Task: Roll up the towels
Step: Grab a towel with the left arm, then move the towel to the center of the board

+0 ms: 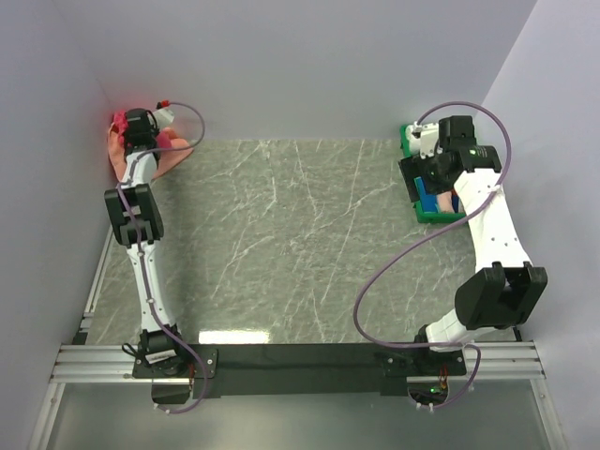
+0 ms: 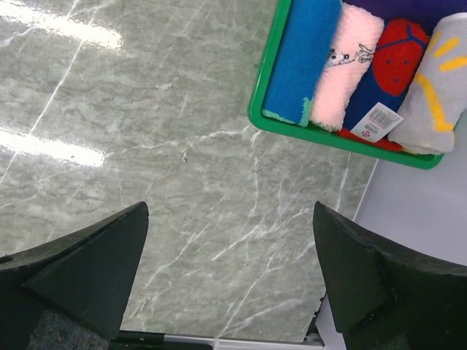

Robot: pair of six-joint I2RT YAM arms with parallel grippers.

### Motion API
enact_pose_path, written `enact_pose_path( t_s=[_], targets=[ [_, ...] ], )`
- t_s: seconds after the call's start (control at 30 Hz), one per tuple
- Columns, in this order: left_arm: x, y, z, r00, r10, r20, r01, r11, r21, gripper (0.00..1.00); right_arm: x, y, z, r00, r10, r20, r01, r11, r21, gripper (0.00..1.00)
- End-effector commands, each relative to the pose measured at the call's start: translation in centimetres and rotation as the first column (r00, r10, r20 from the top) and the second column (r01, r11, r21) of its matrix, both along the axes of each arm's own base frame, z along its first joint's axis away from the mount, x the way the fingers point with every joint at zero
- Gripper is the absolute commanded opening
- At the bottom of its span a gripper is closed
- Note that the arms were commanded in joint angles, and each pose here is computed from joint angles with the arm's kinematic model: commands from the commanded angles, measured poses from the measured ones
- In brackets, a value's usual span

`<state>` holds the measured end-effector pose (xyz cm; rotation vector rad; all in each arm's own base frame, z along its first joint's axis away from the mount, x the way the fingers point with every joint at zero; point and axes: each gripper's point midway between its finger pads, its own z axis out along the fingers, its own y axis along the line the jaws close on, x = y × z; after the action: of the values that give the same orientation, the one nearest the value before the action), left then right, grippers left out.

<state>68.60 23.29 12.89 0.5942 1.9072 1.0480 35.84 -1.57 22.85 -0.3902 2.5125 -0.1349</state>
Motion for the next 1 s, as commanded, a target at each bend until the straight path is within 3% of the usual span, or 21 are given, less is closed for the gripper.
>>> enact_pose_path(
  t_s=[0.0,0.13,0.2,0.27,0.3,0.37,0.4,0.5,0.53,0.6,0.63,0.7,0.8,0.87,0.97],
  targets=[
    [0.1,-0.5,14.3,0.957,-0.040,0.287,0.027,0.998,0.052,0.00,-0.5,-0.1,3.1,0.996,-0.014,0.085,0.014,1.000,-0.001,1.00],
    [-3.3,-2.7,25.0,0.894,-0.087,0.439,0.121,0.991,-0.050,0.00,-0.7,0.2,3.5,0.994,-0.007,0.107,0.005,1.000,0.017,1.00],
    [-4.5,-5.0,27.6,0.878,-0.167,0.448,0.230,0.969,-0.089,0.00,-0.7,0.5,3.8,0.993,-0.002,0.122,-0.001,1.000,0.028,1.00],
    [-7.2,-8.5,29.1,0.884,-0.254,0.391,0.336,0.929,-0.155,0.00,-0.7,0.9,3.8,0.992,0.008,0.125,-0.014,0.999,0.047,1.00],
    [-9.4,-10.8,31.8,0.857,-0.322,0.403,0.409,0.900,-0.150,0.00,-0.7,1.1,3.8,0.992,0.011,0.125,-0.018,0.998,0.056,1.00],
    [-11.6,-14.3,30.2,0.857,-0.394,0.331,0.480,0.845,-0.238,0.00,-0.8,1.2,3.9,0.991,0.016,0.130,-0.025,0.997,0.067,1.00],
    [-14.0,-16.5,32.5,0.818,-0.454,0.352,0.548,0.801,-0.242,0.00,-0.8,1.5,3.8,0.991,0.024,0.130,-0.035,0.996,0.081,1.00],
    [-17.5,-20.7,30.9,0.809,-0.510,0.294,0.588,0.705,-0.396,0.00,-1.3,2.4,3.5,0.990,0.058,0.125,-0.073,0.991,0.112,1.00],
    [-19.3,-23.1,31.3,0.777,-0.556,0.295,0.627,0.641,-0.443,0.00,-1.4,2.6,3.2,0.991,0.070,0.118,-0.084,0.989,0.122,1.00],
    [-22.0,-25.3,29.9,0.768,-0.585,0.261,0.617,0.568,-0.545,0.00,-2.0,3.6,2.5,0.990,0.105,0.094,-0.120,0.979,0.163,1.00],
    [-23.1,-27.3,29.4,0.741,-0.615,0.268,0.625,0.488,-0.610,0.00,-2.2,4.0,2.3,0.988,0.125,0.085,-0.139,0.974,0.178,1.00],
    [-25.0,-28.9,27.9,0.726,-0.642,0.244,0.591,0.402,-0.700,0.00,-2.9,4.6,1.4,0.985,0.164,0.054,-0.172,0.964,0.204,1.00],
    [-28.3,-32.1,26.4,0.646,-0.722,0.247,0.554,0.221,-0.803,0.10,-3.8,5.9,0.4,0.975,0.223,0.018,-0.219,0.939,0.264,1.00],
    [-29.8,-33.1,23.3,0.628,-0.752,0.200,0.459,0.150,-0.876,0.19,-4.1,6.8,-0.3,0.966,0.259,-0.005,-0.245,0.919,0.309,1.00],
    [-30.5,-32.8,17.6,0.660,-0.747,0.080,0.296,0.160,-0.942,0.31,-4.9,7.8,-1.5,0.954,0.297,-0.047,-0.259,0.892,0.370,1.00]
  ],
)
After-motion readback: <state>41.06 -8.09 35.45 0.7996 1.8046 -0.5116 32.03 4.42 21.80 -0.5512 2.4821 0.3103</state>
